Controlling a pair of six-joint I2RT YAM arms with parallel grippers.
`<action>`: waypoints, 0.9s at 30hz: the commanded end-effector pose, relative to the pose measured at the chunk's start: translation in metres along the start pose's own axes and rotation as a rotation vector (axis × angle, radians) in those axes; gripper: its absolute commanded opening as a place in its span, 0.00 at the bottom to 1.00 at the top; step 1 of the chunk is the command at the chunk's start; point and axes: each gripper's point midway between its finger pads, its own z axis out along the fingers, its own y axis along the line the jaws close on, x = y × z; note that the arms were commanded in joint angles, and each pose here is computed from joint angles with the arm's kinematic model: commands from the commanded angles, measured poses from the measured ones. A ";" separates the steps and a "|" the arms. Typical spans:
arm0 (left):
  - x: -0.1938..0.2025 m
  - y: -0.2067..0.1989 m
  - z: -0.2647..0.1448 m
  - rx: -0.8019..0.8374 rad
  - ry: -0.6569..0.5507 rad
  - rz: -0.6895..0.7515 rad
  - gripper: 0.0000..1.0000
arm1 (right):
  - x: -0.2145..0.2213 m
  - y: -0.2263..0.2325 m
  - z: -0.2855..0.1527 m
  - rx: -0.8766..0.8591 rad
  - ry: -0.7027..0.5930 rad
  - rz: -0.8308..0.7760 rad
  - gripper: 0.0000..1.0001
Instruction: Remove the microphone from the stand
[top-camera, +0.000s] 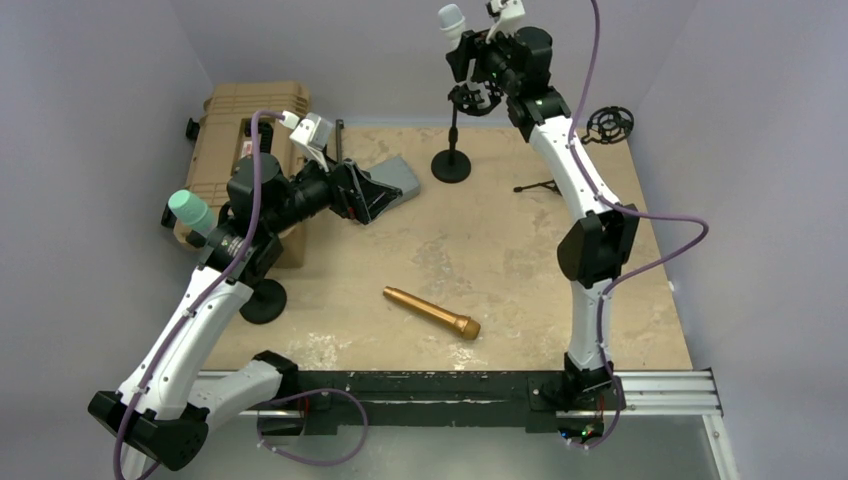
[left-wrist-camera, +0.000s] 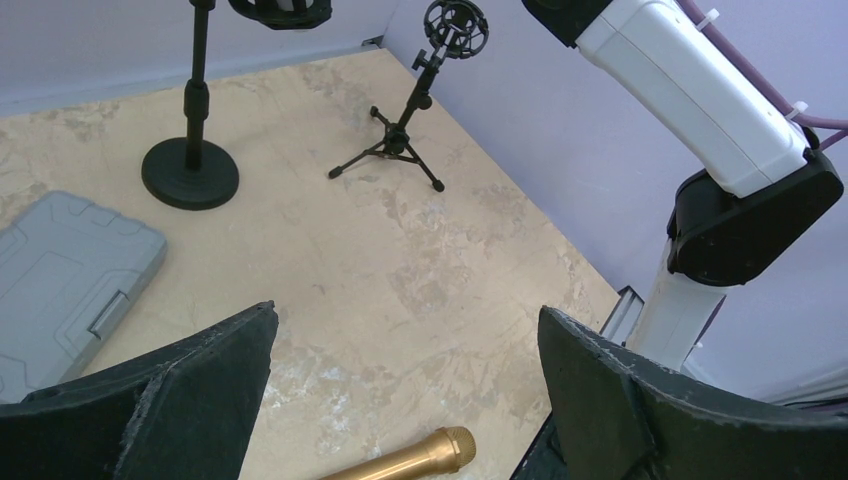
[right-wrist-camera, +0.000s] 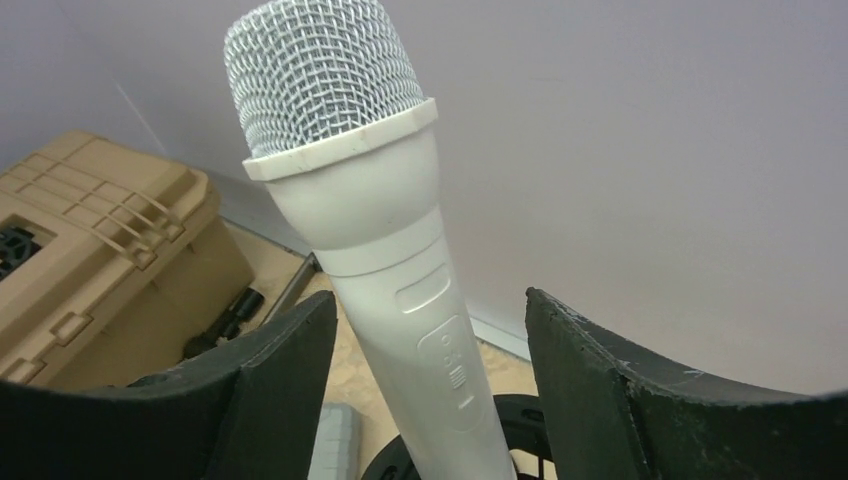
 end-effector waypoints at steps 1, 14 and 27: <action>-0.008 -0.008 -0.002 0.031 -0.025 0.015 1.00 | -0.029 0.002 0.000 0.042 -0.064 -0.054 0.66; -0.008 -0.006 -0.001 0.024 -0.026 0.017 1.00 | -0.104 0.023 -0.015 0.035 -0.247 -0.093 0.29; -0.004 -0.001 0.003 0.009 -0.014 0.016 1.00 | -0.207 0.044 -0.090 0.026 -0.504 -0.032 0.22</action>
